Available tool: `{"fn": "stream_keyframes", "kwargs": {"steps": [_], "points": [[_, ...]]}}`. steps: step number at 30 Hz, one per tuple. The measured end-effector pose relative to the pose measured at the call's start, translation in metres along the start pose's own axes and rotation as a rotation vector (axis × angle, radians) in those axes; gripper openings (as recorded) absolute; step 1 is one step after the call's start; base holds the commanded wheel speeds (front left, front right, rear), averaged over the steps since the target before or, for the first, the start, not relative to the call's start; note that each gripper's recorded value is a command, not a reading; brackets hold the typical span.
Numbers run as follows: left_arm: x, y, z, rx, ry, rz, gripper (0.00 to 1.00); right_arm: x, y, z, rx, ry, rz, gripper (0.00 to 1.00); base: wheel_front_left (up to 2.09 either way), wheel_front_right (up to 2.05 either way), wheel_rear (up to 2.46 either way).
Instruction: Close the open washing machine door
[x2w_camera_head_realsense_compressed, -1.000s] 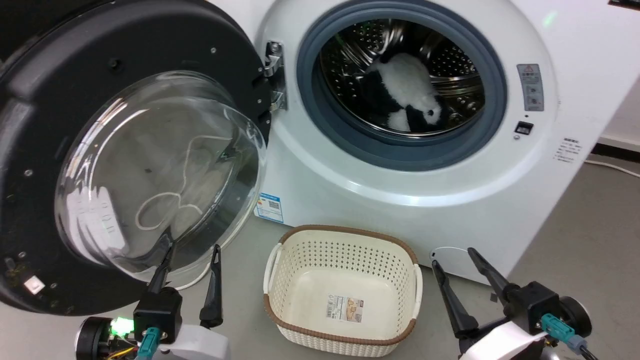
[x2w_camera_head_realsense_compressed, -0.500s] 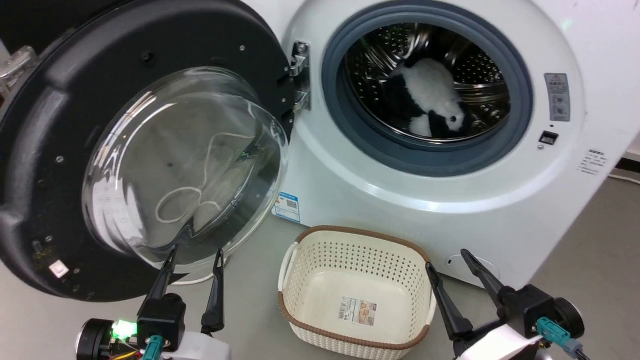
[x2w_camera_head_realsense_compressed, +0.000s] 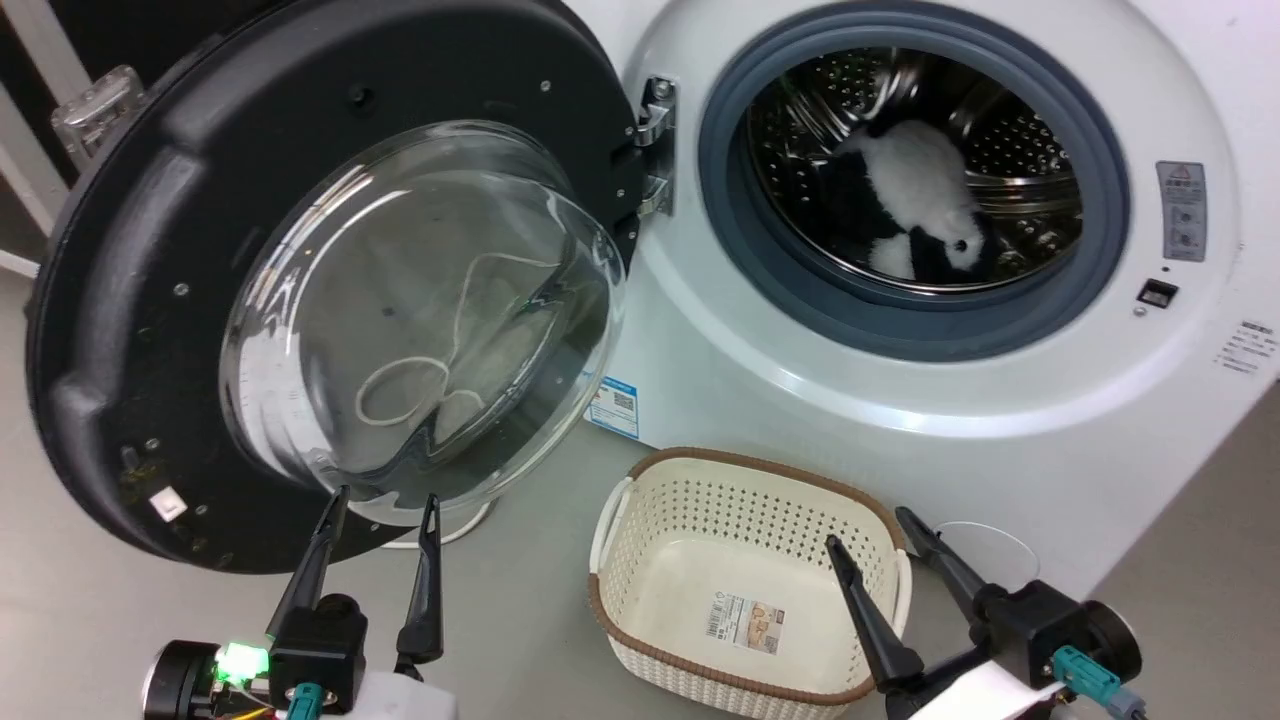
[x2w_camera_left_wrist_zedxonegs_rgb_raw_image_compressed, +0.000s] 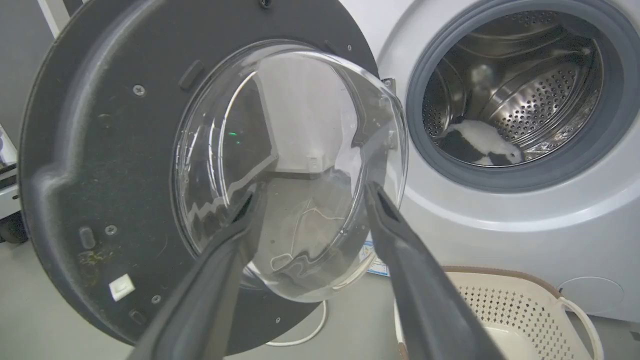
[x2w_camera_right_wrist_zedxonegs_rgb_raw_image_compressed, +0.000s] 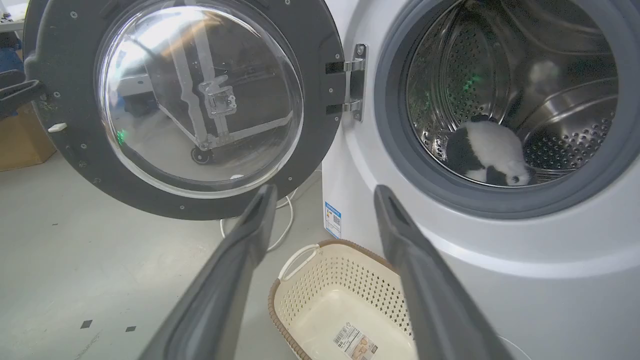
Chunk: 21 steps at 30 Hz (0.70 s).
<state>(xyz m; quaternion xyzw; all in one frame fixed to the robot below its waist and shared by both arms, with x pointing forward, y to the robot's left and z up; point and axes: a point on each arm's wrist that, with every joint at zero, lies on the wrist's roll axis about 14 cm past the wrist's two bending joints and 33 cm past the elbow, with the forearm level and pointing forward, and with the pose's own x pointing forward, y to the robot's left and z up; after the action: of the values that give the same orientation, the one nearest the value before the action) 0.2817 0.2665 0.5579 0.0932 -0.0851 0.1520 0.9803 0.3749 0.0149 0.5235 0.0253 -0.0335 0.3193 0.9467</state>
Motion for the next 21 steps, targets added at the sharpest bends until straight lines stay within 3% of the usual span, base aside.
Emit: {"fn": "stream_keyframes", "kwargs": {"steps": [7, 8, 9, 10, 21], "points": [[-0.006, 0.01, 0.003, 0.004, -0.014, 0.035, 1.0, 0.004, 0.014, -0.002, 0.005, 0.0, 0.044, 1.0, 0.0, 0.0, 0.0], [-0.007, 0.012, 0.003, -0.001, -0.016, 0.04, 0.87, 0.005, 0.015, -0.003, 0.005, -0.001, 0.049, 1.0, 0.0, 0.0, 0.0], [-0.008, 0.013, 0.004, -0.004, -0.016, 0.043, 0.32, 0.005, 0.017, -0.002, 0.005, -0.002, 0.053, 1.0, 0.0, 0.0, 0.0], [-0.009, 0.014, 0.005, -0.003, -0.021, 0.045, 0.0, 0.006, 0.018, -0.002, 0.006, -0.004, 0.057, 1.0, 0.0, 0.0, 0.0], [-0.008, 0.098, 0.095, -0.011, -0.316, 0.255, 0.0, 0.009, 0.021, -0.007, 0.026, -0.009, 0.068, 1.0, 0.0, 0.0, 0.0]]}}
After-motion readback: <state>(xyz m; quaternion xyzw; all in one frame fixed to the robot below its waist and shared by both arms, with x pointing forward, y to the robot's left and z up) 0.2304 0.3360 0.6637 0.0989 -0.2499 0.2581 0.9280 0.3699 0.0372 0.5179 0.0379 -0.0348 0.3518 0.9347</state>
